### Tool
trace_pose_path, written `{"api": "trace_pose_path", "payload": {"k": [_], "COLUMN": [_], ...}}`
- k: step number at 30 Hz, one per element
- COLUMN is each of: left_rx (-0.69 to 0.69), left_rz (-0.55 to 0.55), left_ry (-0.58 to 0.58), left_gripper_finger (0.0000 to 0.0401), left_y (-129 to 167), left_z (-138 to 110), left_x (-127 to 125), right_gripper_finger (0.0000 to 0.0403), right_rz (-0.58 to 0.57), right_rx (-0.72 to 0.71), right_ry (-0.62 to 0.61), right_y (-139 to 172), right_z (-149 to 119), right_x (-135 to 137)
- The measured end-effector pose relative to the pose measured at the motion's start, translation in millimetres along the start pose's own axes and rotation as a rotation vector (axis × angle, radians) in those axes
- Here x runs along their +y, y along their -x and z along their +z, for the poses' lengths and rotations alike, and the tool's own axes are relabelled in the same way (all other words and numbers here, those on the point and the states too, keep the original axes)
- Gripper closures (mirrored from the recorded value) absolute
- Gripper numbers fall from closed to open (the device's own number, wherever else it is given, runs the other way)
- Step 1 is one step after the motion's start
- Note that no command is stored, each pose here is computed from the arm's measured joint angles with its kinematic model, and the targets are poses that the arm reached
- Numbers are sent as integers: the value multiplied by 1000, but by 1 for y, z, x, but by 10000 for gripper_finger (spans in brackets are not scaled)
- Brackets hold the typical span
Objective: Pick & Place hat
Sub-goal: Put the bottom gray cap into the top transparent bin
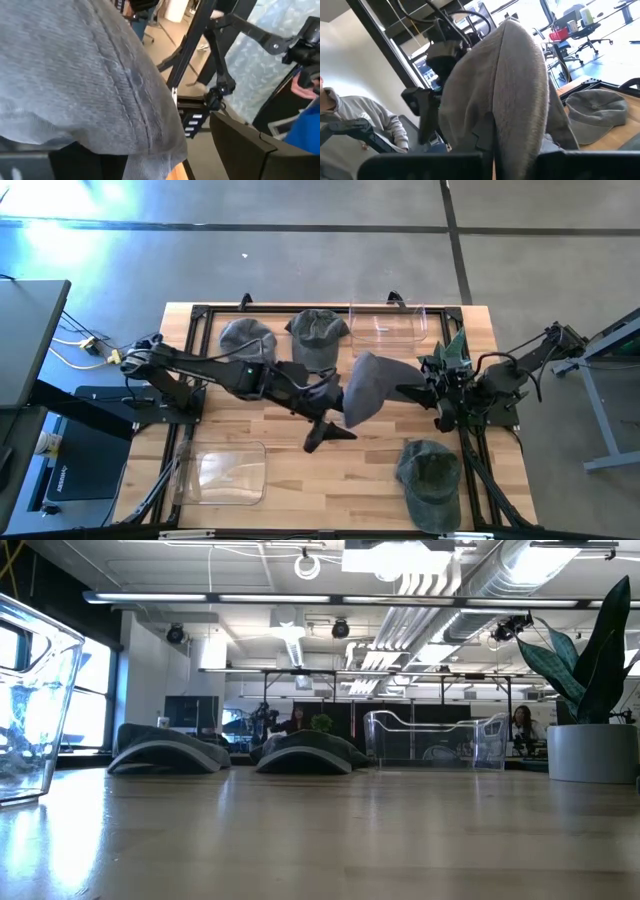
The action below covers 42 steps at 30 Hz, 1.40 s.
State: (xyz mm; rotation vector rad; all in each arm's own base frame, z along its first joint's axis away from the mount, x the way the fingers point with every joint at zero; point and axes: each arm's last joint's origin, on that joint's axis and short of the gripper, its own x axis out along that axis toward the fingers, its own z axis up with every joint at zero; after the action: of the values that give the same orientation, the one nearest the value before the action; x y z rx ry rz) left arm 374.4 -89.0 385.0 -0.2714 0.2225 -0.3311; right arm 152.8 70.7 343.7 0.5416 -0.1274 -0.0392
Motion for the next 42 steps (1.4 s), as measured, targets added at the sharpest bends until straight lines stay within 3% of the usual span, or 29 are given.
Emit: {"api": "trace_pose_path", "payload": {"k": [7, 12, 17, 29, 34, 39, 42], "left_rx": [-28, -110, -121, -45, 99, 203, 205], "left_rz": [107, 60, 8, 74, 118, 129, 97], "left_ry": [-46, -59, -65, -45, 10, 143, 149], "left_gripper_finger": [210, 262, 285, 288, 287, 251, 211], "left_y": [2, 27, 46, 56, 57, 60, 59], "left_z": [0, 22, 32, 28, 14, 6, 6], "left_x": [1, -10, -17, -16, -11, -3, -5], "right_gripper_finger": [397, 385, 394, 392, 393, 397, 395], "right_rz": [9, 19, 43, 32, 54, 140, 176], "right_rx": [2, 25, 42, 44, 17, -9, -34], "right_ry": [-9, -18, -16, -7, -4, 14, 20], "right_y": [0, 0, 1, 0, 1, 5, 10], "right_z": [1, -1, -2, -3, 1, 9, 15], "right_x": [0, 0, 1, 0, 2, 5, 5]}}
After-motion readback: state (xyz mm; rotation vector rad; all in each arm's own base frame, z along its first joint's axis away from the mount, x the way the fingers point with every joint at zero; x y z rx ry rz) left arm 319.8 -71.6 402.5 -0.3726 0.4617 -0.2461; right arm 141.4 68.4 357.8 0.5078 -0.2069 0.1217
